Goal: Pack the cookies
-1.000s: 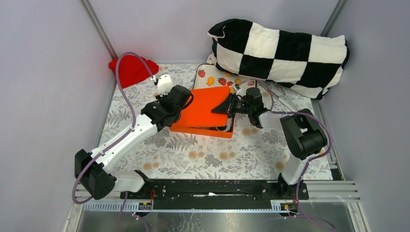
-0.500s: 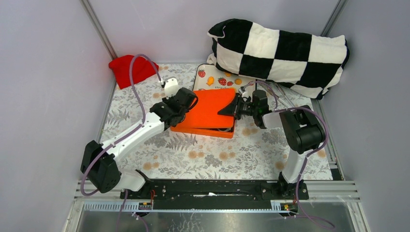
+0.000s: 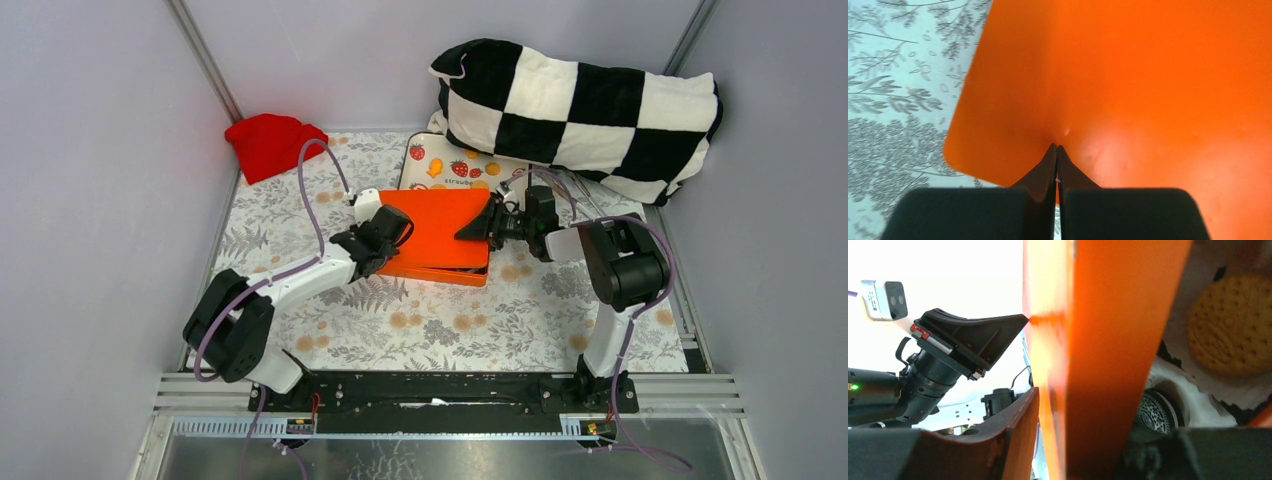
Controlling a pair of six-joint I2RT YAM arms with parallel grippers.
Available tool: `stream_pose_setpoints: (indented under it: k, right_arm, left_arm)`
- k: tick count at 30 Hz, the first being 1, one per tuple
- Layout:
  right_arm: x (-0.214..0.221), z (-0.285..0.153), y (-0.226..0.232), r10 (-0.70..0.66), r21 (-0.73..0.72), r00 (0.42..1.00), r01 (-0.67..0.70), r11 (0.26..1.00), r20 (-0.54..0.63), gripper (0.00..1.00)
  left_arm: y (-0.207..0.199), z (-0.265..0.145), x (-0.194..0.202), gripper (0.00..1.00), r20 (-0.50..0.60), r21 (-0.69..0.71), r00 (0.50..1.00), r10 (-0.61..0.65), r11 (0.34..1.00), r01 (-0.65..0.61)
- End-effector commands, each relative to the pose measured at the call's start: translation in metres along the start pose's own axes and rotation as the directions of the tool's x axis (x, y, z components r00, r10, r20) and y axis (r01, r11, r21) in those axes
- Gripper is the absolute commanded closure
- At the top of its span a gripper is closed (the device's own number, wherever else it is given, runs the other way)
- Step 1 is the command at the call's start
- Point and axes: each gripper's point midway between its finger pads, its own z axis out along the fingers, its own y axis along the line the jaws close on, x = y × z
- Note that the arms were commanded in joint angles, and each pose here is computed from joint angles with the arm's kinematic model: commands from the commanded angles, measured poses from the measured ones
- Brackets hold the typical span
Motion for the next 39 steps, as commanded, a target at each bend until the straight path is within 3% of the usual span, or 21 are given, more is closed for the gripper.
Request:
stream_pose_setpoints:
  k: [1, 4, 7, 15, 22, 31, 33, 37, 39]
  right_arm:
    - [-0.004, -0.005, -0.028, 0.008, 0.106, 0.999, -0.011, 0.994, 0.032, 0.49]
    - [-0.006, -0.011, -0.022, -0.016, 0.134, 0.999, 0.010, 0.991, 0.043, 0.37]
    - [-0.007, -0.021, -0.017, -0.034, 0.181, 0.998, 0.025, 0.983, 0.049, 0.31]
    - [-0.013, -0.056, 0.000, -0.075, 0.342, 0.991, 0.033, 0.939, 0.109, 0.24]
    - [-0.018, -0.104, 0.001, -0.120, 0.582, 0.975, -0.012, 0.813, 0.188, 0.25]
    - [-0.022, -0.140, -0.005, -0.209, 0.715, 0.950, -0.022, 0.698, 0.233, 0.34]
    - [-0.020, -0.137, -0.018, -0.187, 0.736, 0.961, -0.024, 0.676, 0.204, 0.42]
    - [-0.025, -0.130, -0.042, -0.176, 0.764, 0.967, -0.028, 0.645, 0.185, 0.70]
    - [-0.030, -0.127, -0.050, -0.178, 0.775, 0.967, -0.029, 0.631, 0.180, 0.73]
  left_arm:
    - [-0.011, 0.012, 0.019, 1.00, -0.047, 0.064, 0.999, -0.027, 0.997, 0.030]
    - [-0.011, 0.013, 0.024, 1.00, -0.054, 0.070, 0.998, -0.028, 0.997, 0.032]
    - [-0.011, 0.015, 0.028, 1.00, -0.063, 0.077, 0.998, -0.027, 0.997, 0.032]
    - [-0.013, 0.018, 0.035, 1.00, -0.084, 0.086, 0.996, -0.028, 0.996, 0.035]
    - [-0.018, 0.020, 0.040, 1.00, -0.101, 0.111, 0.995, -0.023, 0.993, 0.034]
    - [-0.048, 0.024, 0.053, 1.00, -0.176, 0.232, 0.984, 0.000, 0.972, 0.041]
    - [-0.047, 0.015, 0.033, 1.00, -0.144, 0.205, 0.989, -0.031, 0.977, 0.060]
    - [-0.025, -0.021, -0.028, 1.00, -0.022, 0.132, 0.990, -0.138, 0.981, 0.140]
    - [-0.004, -0.029, -0.051, 1.00, 0.010, 0.088, 0.982, -0.189, 0.978, 0.188]
